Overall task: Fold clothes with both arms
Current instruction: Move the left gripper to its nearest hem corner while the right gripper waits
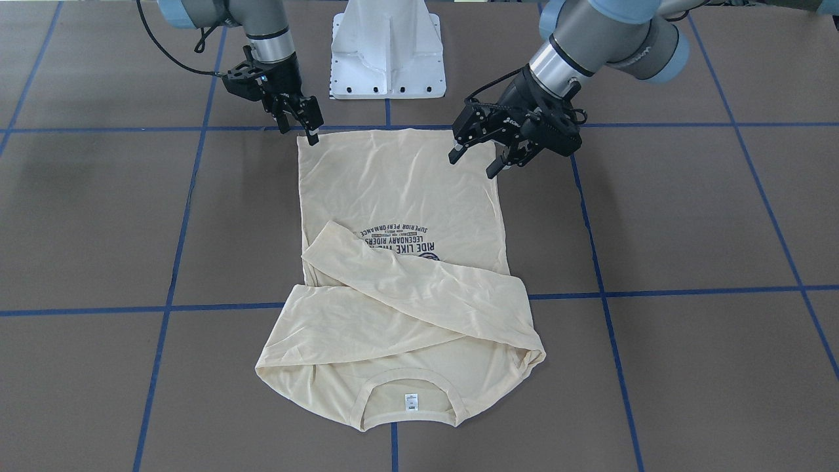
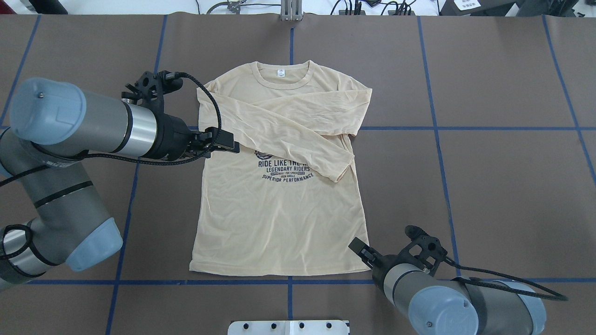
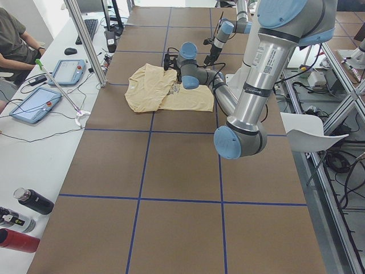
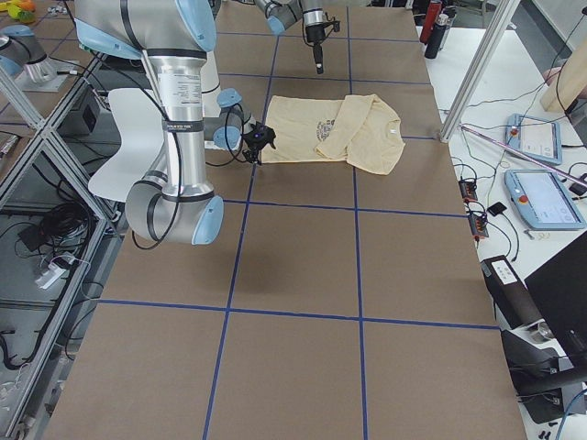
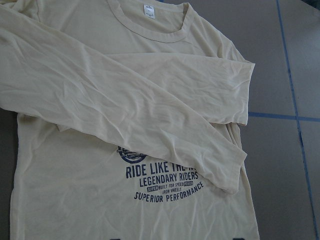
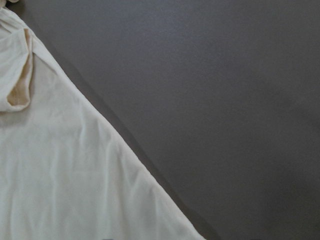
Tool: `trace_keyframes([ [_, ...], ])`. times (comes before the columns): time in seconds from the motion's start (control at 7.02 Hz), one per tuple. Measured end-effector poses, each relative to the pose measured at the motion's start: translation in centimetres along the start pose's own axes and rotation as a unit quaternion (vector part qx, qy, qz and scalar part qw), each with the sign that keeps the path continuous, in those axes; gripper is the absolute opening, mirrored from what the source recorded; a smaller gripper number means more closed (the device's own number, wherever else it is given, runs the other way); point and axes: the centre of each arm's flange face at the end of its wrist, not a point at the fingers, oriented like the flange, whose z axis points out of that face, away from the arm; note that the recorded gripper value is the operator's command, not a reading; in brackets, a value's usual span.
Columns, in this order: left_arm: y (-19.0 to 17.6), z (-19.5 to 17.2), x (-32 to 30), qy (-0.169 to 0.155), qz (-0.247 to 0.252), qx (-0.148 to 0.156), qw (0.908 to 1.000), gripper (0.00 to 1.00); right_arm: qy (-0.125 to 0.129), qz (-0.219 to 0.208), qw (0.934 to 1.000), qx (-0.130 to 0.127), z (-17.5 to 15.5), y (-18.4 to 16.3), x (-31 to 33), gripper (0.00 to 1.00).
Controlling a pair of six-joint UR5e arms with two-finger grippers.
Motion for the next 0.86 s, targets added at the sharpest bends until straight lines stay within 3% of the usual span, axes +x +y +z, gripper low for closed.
trace_keyframes([
  [0.29,0.07,0.01,-0.03,0.000,0.000,-0.001,1.0000,0.80,0.002,-0.002,1.0000,0.000,0.28,0.26,0.17,0.81],
  [0.86,0.14,0.07,0.00,0.000,0.000,-0.001,1.0000,0.81,0.004,-0.005,1.0000,-0.003,0.29,0.75,0.50,0.76],
])
